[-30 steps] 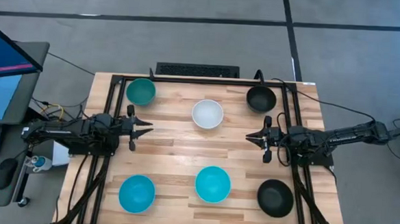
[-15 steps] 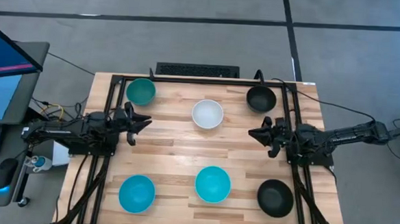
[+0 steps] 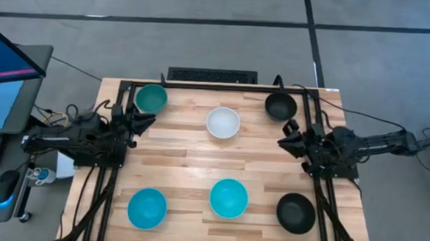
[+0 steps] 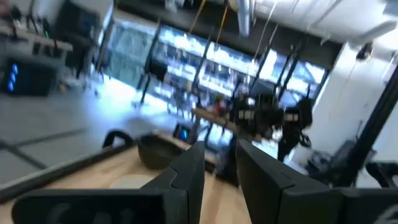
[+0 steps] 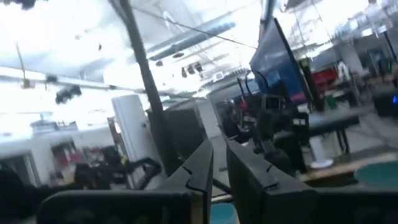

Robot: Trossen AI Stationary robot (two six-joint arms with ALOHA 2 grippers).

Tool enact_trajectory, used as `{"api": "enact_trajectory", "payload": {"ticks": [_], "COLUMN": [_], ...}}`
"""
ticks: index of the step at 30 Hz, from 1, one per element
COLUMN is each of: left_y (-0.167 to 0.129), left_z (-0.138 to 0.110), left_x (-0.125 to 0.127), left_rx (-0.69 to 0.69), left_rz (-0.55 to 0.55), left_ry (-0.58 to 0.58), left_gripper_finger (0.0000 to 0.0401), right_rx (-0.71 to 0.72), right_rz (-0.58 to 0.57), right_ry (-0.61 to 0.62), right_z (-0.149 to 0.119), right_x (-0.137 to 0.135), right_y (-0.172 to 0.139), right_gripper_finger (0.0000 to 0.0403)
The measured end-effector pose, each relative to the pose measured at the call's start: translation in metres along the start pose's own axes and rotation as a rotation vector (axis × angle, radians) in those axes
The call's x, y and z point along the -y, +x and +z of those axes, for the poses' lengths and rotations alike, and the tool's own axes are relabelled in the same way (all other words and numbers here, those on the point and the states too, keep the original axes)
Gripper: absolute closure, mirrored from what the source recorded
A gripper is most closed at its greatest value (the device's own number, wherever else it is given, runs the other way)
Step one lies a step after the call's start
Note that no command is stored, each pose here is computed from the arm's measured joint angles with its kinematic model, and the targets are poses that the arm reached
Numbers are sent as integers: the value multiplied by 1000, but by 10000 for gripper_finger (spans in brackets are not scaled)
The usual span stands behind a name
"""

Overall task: Nest bowls inside each other
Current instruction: Stack the top black bowl on the white bowl

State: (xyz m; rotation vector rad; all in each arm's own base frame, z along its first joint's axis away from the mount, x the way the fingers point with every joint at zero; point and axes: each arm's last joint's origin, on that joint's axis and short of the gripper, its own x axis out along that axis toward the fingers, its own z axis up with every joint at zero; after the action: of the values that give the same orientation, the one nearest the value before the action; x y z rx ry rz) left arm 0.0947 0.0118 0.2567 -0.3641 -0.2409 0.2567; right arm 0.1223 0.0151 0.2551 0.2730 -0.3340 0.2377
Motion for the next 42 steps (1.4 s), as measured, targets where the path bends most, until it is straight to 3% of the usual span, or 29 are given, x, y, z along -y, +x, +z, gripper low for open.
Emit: {"api": "enact_trajectory", "payload": {"ticks": [8, 15, 20, 28, 35, 42], "left_y": [35, 75, 101, 128, 154, 181], "left_z": [61, 100, 128, 160, 173, 181], "left_x": [33, 58, 75, 93, 99, 106], "left_rx": [-58, -344, -390, -489, -484, -462], "left_rz": [-16, 48, 66, 61, 48, 44], "left_ry": [159, 197, 179, 280, 414, 432], "left_gripper_finger": [317, 317, 317, 317, 317, 317], "right_rx": [-399, -307, -306, -552, -749, -965], "right_rz": [-97, -58, -60, -170, -193, -412], "right_ry": [-81, -220, -291, -131, -174, -197], "right_z": [52, 112, 138, 147, 151, 150], "right_x": [-12, -28, -34, -36, -35, -30], "right_y": [21, 39, 41, 42, 52, 48], "right_gripper_finger": [333, 333, 333, 333, 333, 333]}}
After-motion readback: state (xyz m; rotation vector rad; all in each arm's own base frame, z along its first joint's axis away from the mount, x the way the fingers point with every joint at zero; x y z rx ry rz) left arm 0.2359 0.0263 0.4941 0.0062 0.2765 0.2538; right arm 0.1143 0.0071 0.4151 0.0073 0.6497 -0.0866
